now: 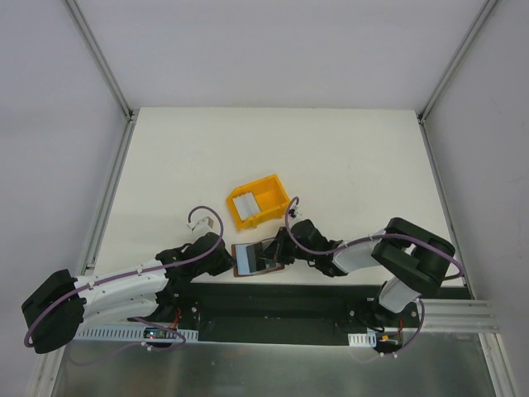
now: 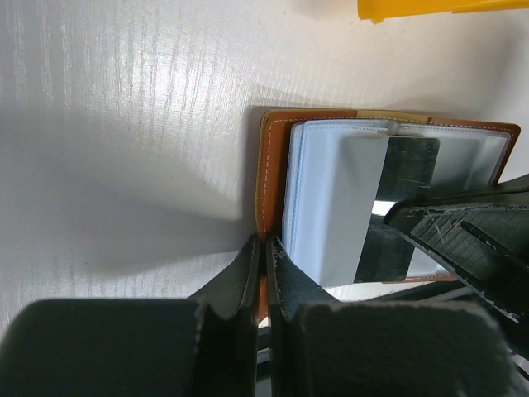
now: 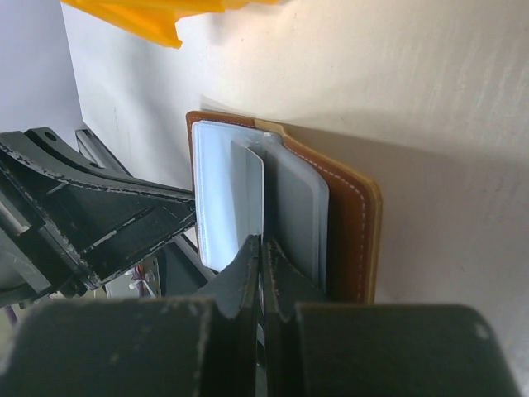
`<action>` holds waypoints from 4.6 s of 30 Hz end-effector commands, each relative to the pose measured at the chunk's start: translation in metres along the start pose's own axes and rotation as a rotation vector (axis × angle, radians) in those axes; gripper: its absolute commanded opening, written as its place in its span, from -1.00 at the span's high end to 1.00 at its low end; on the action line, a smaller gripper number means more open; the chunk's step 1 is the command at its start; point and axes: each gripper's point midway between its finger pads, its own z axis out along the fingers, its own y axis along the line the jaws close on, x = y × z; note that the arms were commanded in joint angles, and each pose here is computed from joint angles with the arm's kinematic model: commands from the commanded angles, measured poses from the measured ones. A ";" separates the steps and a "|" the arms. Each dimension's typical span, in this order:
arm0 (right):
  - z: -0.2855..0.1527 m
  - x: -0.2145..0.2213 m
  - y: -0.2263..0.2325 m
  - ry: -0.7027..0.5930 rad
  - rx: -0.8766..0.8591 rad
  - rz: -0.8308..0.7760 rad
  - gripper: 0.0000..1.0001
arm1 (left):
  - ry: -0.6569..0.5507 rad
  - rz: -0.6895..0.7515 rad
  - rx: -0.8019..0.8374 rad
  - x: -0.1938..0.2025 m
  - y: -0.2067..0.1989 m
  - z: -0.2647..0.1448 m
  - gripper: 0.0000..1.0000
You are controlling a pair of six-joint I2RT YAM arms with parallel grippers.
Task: Put the credit cards into the card holder
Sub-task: Insert the credit card into the card holder, then move the storage box to the center of the board, then turn over the card slot in the card holder.
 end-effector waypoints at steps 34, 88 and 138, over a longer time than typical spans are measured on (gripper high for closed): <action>0.013 0.017 0.025 0.152 0.117 -0.233 0.40 | 0.002 0.060 -0.047 0.001 0.009 0.000 1.00; -0.019 -0.227 0.006 -0.011 0.536 -0.533 -0.11 | -0.007 0.137 0.053 -0.011 -0.028 -0.014 1.00; -0.077 -0.113 0.078 -0.118 0.117 -0.361 -0.11 | -0.005 0.142 0.118 -0.014 -0.046 -0.024 1.00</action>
